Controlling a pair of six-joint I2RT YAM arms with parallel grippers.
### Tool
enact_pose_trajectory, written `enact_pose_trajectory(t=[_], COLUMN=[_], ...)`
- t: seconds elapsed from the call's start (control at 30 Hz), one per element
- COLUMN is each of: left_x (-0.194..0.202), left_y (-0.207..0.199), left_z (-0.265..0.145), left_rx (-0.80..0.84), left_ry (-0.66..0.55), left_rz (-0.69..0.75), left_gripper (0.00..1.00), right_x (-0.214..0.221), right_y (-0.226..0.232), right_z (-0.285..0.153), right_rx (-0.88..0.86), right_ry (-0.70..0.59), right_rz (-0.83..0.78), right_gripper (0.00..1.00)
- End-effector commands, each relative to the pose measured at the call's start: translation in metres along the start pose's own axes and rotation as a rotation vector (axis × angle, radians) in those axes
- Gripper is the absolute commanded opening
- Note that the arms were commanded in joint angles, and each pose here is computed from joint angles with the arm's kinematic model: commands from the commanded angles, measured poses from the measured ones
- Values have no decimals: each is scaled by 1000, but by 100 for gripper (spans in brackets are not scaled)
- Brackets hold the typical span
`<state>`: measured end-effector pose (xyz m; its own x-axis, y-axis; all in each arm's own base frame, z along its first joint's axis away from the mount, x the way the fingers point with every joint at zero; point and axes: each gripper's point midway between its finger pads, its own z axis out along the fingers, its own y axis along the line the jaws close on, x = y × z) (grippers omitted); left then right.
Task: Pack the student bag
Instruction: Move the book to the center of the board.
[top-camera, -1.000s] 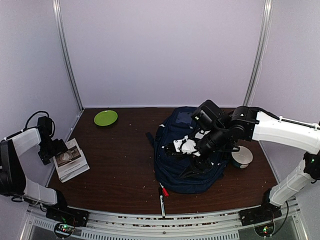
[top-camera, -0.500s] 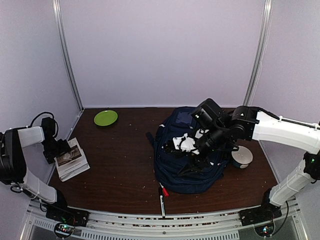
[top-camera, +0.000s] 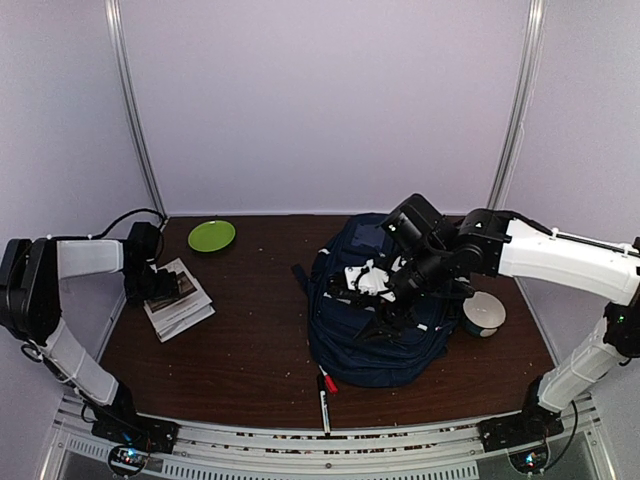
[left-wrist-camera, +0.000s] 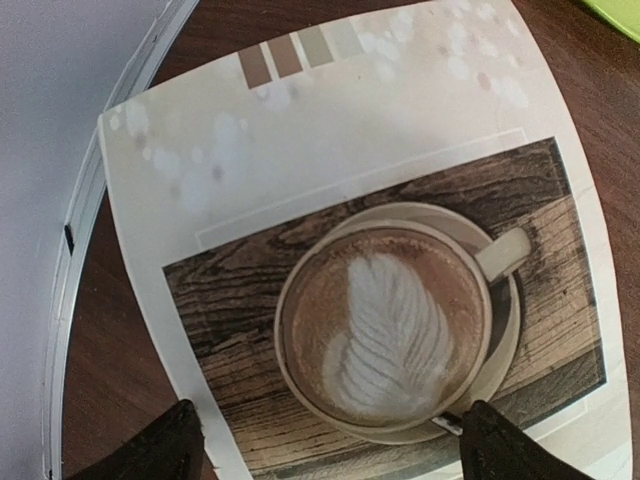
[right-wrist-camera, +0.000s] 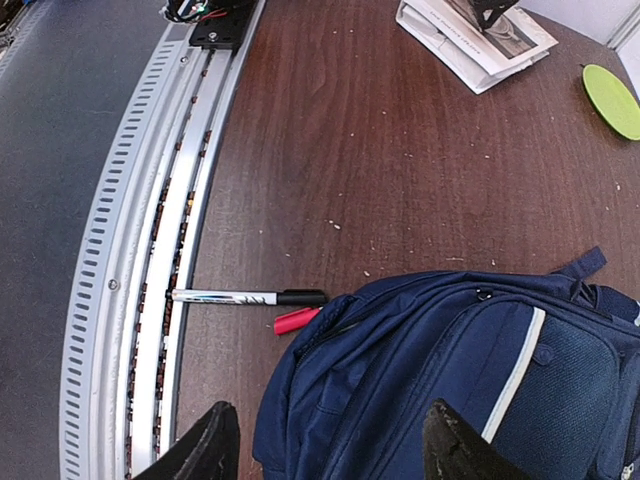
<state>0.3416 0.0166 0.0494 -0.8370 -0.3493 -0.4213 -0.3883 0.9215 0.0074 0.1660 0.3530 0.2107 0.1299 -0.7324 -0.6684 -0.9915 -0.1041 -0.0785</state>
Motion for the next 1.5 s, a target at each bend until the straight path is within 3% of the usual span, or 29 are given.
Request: enact_pose_trajectory(t=[0.0, 0.23, 0.47, 0.8, 1.3, 1.47], left_x=[9, -38, -100, -144, -158, -142], left_y=[-1, 44, 41, 33, 10, -5], left_z=[4, -76, -91, -32, 41, 61], left_rx=[-9, -203, -141, -192, -161, -79], left_ry=[28, -167, -209, -122, -14, 40], left_rz=[25, 32, -7, 39, 59, 68], left_gripper=[91, 96, 94, 92, 91, 90], right_x=[-10, -13, -14, -16, -16, -12], right_y=[-21, -38, -52, -67, -67, -67], right_z=[-11, -38, -57, -78, -78, -79], right_rx=[75, 115, 154, 275, 261, 278], right_ry=[2, -43, -110, -187, -201, -186], right_rz=[16, 94, 139, 189, 212, 216], right_gripper=[63, 63, 63, 63, 63, 63])
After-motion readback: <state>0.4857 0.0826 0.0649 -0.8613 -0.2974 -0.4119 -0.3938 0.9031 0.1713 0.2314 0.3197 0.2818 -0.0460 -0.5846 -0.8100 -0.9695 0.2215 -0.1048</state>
